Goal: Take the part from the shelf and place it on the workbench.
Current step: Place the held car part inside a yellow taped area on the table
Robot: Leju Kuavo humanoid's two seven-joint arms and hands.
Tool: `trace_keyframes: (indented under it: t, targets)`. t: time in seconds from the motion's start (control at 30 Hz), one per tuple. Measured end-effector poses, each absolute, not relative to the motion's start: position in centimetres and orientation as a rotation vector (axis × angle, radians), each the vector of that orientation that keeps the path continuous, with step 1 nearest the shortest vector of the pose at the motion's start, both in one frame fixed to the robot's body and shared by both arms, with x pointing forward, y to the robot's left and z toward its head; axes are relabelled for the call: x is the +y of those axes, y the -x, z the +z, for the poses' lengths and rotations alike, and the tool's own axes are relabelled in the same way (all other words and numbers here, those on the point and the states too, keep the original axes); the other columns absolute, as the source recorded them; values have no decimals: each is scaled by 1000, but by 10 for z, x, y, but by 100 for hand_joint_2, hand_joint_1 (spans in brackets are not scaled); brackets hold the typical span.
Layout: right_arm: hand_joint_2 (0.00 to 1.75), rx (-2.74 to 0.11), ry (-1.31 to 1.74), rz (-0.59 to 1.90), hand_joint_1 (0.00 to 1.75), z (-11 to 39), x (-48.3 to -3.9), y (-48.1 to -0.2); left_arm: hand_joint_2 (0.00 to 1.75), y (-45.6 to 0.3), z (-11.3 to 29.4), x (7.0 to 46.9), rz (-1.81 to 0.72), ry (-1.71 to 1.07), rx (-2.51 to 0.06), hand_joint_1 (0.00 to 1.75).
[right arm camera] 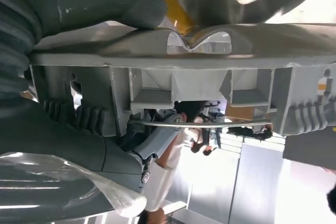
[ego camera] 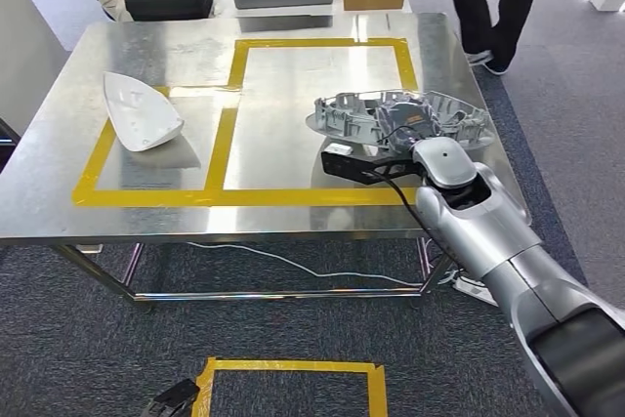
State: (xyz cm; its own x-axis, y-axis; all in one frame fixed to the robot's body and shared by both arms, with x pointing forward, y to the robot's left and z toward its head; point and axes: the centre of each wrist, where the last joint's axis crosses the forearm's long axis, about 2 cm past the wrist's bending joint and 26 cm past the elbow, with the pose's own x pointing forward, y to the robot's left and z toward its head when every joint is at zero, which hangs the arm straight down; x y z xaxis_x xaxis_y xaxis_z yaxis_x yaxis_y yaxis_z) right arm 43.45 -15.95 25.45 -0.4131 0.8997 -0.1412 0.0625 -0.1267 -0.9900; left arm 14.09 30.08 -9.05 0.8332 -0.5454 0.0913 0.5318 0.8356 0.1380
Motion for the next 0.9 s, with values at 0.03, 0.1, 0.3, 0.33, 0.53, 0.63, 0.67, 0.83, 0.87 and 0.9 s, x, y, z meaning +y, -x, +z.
trace_keyframes:
  t: [0.03, 0.1, 0.3, 0.33, 0.53, 0.63, 0.67, 0.83, 0.87, 0.9]
  targets:
    - [175, -1505, 1088, 1607, 175, 253, -159, -433, 0, -141, -91, 301, -575, -110, -129, 0]
    - [175, -1572, 1033, 1578, 175, 251, -159, -430, 0, -141, -91, 300, -583, -112, -129, 0]
    - [175, -1698, 894, 1454, 175, 251, -159, -421, 0, -142, -90, 299, -588, -114, -132, 0]
    - [175, -1711, 889, 1434, 175, 251, -159, -420, 0, -142, -90, 299, -589, -114, -132, 0]
    - [175, -1749, 916, 1348, 175, 256, -162, -419, 0, -141, -91, 297, -594, -115, -131, 0]
    - [175, -1736, 936, 1342, 175, 256, -164, -419, 0, -140, -91, 297, -597, -116, -130, 0]
    - [175, -1730, 941, 1342, 175, 255, -165, -419, 0, -140, -91, 297, -595, -116, -130, 0]
    - [175, -1688, 945, 1354, 175, 252, -169, -420, 0, -139, -91, 298, -585, -111, -131, 0]
    - [175, -1674, 944, 1358, 175, 251, -169, -421, 0, -139, -91, 297, -585, -111, -132, 0]
    - [175, -1660, 941, 1362, 175, 250, -170, -421, 0, -139, -91, 297, -585, -111, -132, 0]
